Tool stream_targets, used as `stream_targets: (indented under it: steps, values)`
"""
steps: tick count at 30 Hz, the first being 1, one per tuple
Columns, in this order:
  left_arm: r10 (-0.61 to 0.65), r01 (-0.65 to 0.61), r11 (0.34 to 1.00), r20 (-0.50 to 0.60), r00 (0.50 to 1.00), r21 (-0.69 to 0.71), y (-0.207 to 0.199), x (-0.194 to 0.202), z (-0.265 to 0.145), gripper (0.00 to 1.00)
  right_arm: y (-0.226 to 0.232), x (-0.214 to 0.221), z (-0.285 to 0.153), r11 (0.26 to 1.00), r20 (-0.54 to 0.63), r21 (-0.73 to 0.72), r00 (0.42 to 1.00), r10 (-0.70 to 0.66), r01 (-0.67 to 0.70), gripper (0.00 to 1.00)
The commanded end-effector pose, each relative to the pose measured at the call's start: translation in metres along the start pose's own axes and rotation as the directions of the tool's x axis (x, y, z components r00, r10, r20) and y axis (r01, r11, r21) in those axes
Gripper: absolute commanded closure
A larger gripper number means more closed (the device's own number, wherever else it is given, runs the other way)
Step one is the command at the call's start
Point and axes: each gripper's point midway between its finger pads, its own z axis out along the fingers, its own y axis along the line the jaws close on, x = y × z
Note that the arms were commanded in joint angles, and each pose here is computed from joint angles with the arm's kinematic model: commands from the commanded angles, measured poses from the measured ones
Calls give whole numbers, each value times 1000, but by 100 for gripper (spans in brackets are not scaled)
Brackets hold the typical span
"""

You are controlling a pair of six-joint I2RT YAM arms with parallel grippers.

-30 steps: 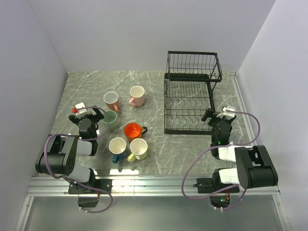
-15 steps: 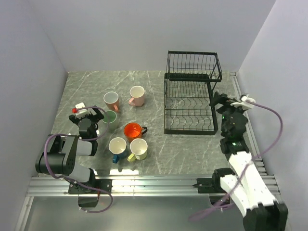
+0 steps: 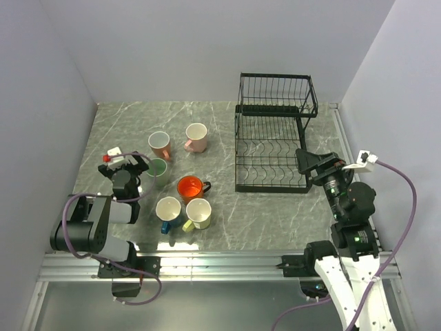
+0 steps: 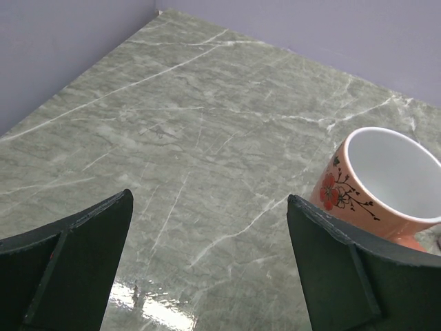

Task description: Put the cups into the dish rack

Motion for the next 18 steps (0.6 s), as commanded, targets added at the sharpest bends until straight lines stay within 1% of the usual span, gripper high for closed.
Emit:
stream_targets:
  steps: [1, 2, 3, 4, 5, 6, 8, 9, 11, 12, 13, 14, 15, 16, 17, 18]
  values:
    - [-24, 23, 1000, 68, 997, 13, -4, -19, -6, 1, 10, 2, -17, 997, -111, 11, 991, -81, 82, 0]
    - [-25, 22, 999, 93, 995, 30, -8, -25, -8, 1, 10, 2, -19, 996, -120, 13, 989, -89, 91, 0]
    - [-2, 2, 1000, 79, 997, 4, -6, -22, -9, 1, 11, 2, -22, 995, -122, 7, 988, -98, 100, 0]
    - [-59, 72, 992, 127, 990, -101, 4, -44, -4, 1, 12, 3, -24, 995, -122, -1, 987, -100, 101, 0]
    - [-78, 94, 985, 114, 990, -145, 8, -47, -2, 1, 12, 4, -25, 995, -123, -6, 988, -98, 98, 0]
    - [-54, 60, 977, 37, 998, -205, 18, -34, -2, 1, 14, 3, -28, 996, -112, -16, 989, -94, 93, 0]
    - [-105, 121, 970, 87, 991, -210, 17, -61, 4, 1, 11, 8, -28, 996, -120, -11, 989, -88, 87, 0]
    - [-103, 116, 969, 70, 992, -219, 18, -63, 3, 1, 10, 10, -28, 996, -130, -10, 988, -86, 85, 0]
    - [-122, 138, 972, 93, 988, -193, 11, -90, 3, 1, 11, 9, -28, 997, -127, -4, 989, -81, 81, 0]
    - [-110, 124, 975, 82, 991, -187, 8, -96, 3, 1, 12, 10, -28, 997, -134, -3, 988, -79, 80, 0]
    - [-88, 94, 977, 40, 995, -192, 6, -103, 4, 1, 14, 9, -29, 997, -131, -9, 988, -80, 79, 0]
    - [-82, 83, 982, 15, 997, -168, -1, -107, 4, 1, 14, 7, -30, 997, -125, -5, 989, -74, 74, 0]
    - [-85, 85, 987, 8, 996, -139, -10, -123, 7, 1, 15, 7, -31, 997, -121, -6, 990, -71, 71, 0]
    - [-81, 73, 989, -62, 995, -128, -13, -116, 3, 1, 18, 4, -33, 998, -114, -11, 991, -70, 69, 0]
    - [-97, 87, 991, -101, 990, -104, -17, -116, 4, 1, 20, 4, -34, 997, -117, -22, 990, -76, 74, 0]
    - [-131, 140, 989, -150, 980, 54, -49, -128, 5, 1, 21, 7, -36, 996, -132, -30, 987, -88, 85, 0]
